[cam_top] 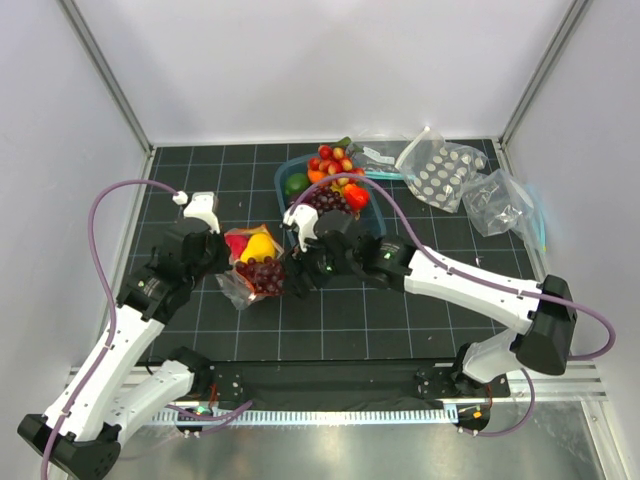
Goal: Place the food in the zip-top bag and seal the zipper
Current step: Place the fake fruit in the zipper food storage bag.
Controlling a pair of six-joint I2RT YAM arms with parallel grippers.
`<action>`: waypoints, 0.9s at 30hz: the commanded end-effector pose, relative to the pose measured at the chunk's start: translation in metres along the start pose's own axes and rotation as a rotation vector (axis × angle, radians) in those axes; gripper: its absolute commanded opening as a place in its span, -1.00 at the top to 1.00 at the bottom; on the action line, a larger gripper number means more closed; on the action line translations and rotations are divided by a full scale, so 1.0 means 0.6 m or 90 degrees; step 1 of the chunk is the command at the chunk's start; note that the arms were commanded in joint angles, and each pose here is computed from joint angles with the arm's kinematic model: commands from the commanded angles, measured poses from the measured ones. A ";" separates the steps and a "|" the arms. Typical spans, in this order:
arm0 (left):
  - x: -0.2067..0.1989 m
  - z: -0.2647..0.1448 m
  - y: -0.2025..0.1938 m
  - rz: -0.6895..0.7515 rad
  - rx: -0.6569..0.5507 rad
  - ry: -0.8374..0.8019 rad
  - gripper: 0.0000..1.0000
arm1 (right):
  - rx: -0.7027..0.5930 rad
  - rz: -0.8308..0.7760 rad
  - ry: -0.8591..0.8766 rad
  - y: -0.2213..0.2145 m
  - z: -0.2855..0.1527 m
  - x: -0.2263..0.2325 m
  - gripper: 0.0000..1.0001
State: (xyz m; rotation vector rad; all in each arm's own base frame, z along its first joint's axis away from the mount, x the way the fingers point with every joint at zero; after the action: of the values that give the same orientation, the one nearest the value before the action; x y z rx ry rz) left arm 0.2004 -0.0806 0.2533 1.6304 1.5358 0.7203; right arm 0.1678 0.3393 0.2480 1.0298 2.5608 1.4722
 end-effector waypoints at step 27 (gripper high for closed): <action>-0.001 -0.003 0.017 -0.005 -0.035 -0.005 0.99 | -0.184 0.074 0.000 0.140 0.153 0.041 0.44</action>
State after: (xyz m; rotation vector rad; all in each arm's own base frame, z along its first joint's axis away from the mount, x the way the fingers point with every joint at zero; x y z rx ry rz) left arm 0.2005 -0.0806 0.2532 1.6307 1.5361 0.7202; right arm 0.2070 0.4309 0.2438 1.1305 2.3907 1.6544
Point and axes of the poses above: each gripper's point midway between its finger pads, its own z axis out along the fingers, its own x axis along the line the jaws close on, y = z × x, the point moved 5 cm from there along -z, back along the fingers, and after that the axes turned 4 degrees about z, right-handed, at the moved point
